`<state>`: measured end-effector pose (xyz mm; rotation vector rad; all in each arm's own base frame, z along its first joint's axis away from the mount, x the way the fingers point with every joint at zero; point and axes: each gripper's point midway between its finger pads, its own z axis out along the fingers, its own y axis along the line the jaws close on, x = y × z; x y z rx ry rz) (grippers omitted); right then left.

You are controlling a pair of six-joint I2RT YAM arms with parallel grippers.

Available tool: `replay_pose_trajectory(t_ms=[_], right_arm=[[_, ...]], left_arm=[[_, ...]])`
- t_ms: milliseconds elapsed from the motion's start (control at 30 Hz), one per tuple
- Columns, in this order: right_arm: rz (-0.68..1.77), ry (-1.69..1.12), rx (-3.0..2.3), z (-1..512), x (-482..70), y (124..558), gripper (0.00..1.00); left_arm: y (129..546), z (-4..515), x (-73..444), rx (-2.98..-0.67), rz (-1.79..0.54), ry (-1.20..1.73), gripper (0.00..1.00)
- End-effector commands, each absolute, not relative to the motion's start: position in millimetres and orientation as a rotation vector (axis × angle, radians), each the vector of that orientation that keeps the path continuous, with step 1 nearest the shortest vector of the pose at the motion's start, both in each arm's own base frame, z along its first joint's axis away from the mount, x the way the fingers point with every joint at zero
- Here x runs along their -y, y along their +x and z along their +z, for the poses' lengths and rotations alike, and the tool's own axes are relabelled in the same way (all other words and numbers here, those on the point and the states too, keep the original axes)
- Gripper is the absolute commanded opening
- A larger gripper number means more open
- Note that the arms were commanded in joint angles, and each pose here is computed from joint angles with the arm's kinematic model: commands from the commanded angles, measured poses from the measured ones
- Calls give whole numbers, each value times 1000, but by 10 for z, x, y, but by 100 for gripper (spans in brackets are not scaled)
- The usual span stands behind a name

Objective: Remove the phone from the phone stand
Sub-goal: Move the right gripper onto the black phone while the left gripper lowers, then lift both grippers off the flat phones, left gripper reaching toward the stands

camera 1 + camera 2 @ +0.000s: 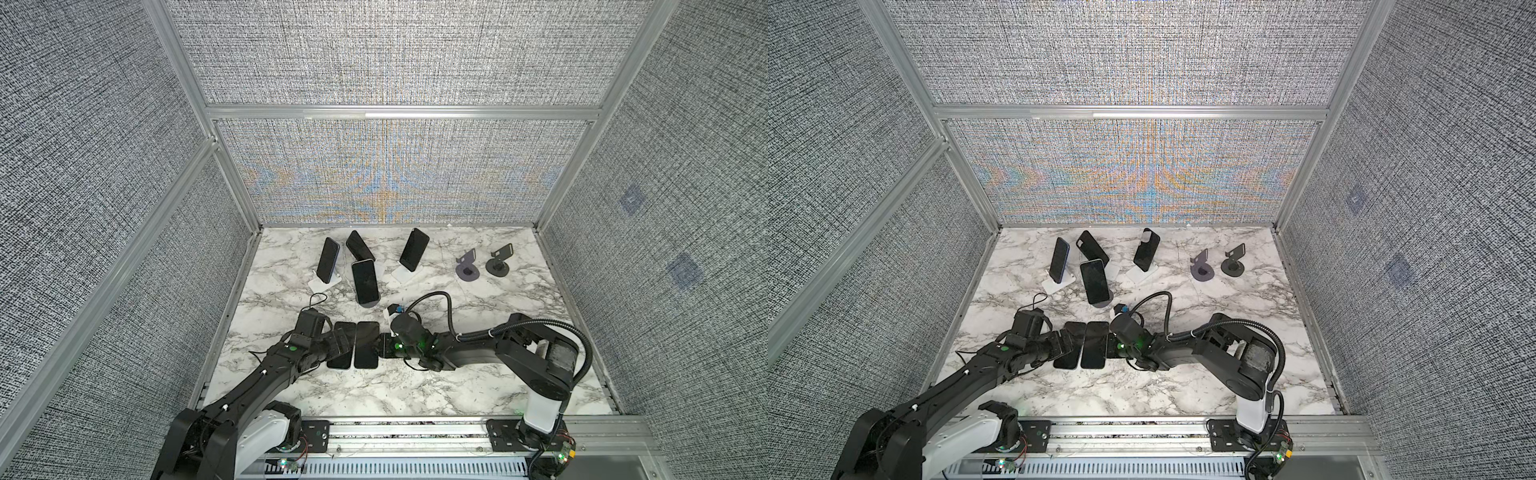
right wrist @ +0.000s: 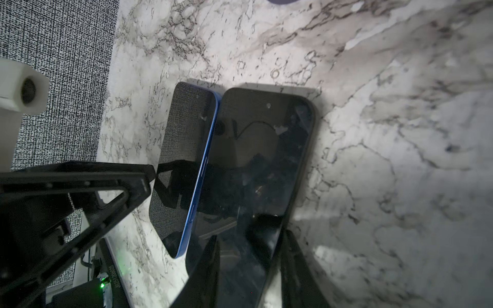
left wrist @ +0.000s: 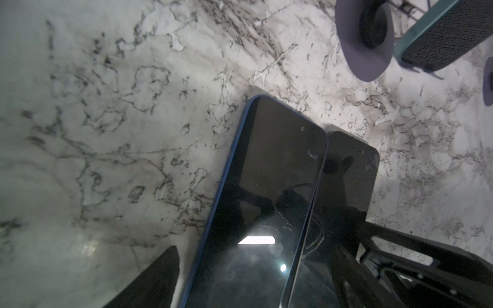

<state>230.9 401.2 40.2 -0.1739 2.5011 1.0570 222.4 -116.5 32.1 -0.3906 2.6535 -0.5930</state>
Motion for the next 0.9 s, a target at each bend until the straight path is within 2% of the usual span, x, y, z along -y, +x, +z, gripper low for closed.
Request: replay_pose_trajectory(t_ms=[0, 367, 567, 767, 867], right_arm=[[1063, -159, -2482, 443, -4030, 2324, 30], [1106, -155, -2472, 435, -4104, 2281, 30], [1083, -97, -2478, 442, -3980, 2324, 33], [1011, -92, -2447, 595, -3735, 2449, 44], [950, -101, -2446, 688, -3558, 2521, 49]], left_arm=[[2268, 320, 1208, -2647, -622, -408, 89], [2286, 324, 1367, -2683, -725, -403, 88], [2266, 411, 1261, -2676, -649, -406, 88], [2275, 663, 1038, -2653, -471, -369, 90], [2331, 858, 1047, -2607, -470, -297, 92]])
